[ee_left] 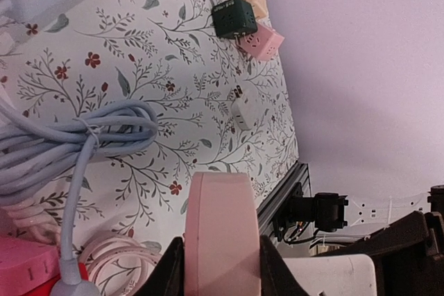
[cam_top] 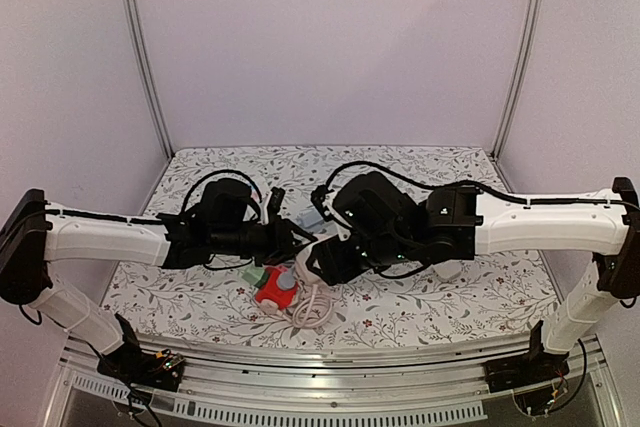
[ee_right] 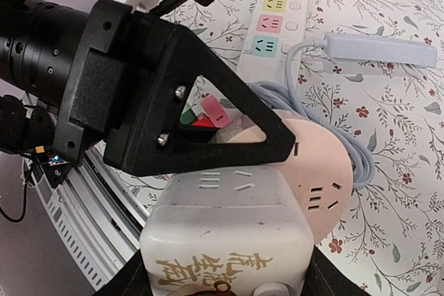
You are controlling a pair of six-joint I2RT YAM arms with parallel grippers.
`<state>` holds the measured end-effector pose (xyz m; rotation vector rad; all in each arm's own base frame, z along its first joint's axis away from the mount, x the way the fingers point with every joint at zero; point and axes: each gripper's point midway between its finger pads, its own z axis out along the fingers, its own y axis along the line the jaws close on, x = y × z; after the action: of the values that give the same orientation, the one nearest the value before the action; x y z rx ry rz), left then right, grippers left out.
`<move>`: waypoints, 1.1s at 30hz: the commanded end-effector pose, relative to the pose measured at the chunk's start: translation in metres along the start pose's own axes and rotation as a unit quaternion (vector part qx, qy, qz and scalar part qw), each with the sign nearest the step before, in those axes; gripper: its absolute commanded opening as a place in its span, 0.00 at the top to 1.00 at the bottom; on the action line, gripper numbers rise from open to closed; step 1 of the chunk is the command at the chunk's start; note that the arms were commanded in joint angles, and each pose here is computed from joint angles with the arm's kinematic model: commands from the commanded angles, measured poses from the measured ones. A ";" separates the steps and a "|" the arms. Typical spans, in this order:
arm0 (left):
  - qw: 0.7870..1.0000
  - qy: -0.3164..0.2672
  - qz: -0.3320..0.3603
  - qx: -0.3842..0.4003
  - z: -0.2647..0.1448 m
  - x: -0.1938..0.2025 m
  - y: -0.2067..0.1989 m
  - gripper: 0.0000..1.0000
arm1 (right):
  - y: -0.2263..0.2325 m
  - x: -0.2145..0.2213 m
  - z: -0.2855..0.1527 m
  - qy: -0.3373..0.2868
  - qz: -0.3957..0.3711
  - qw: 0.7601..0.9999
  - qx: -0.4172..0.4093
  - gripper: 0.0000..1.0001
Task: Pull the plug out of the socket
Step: Remove the plug from the socket.
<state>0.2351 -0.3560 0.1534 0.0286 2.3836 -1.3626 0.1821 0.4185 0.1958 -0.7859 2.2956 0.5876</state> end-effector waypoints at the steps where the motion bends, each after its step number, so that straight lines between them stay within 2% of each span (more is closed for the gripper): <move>1: 0.999 0.001 0.028 0.025 -0.004 -0.001 -0.013 0.88 | -0.004 -0.024 -0.010 -0.041 0.051 0.997 -0.041 0.72; 7: 0.997 0.006 0.060 0.051 -0.009 0.000 -0.027 0.88 | -0.003 -0.025 -0.016 -0.041 0.091 0.989 -0.113 0.72; 16: 0.992 0.016 0.099 0.074 -0.017 0.004 -0.040 0.88 | 0.007 -0.023 -0.012 -0.031 0.108 0.982 -0.153 0.73; 26: 0.991 0.022 0.108 0.071 -0.017 0.006 -0.040 0.88 | 0.007 -0.026 -0.009 -0.028 0.120 0.978 -0.169 0.73; 33: 0.997 0.024 0.075 0.024 -0.010 0.005 -0.020 0.89 | 0.000 -0.024 -0.009 -0.022 0.101 0.986 -0.130 0.74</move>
<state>0.2260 -0.3510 0.1541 0.1246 2.4088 -1.3479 0.1782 0.4172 0.1920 -0.7719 2.3322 0.9541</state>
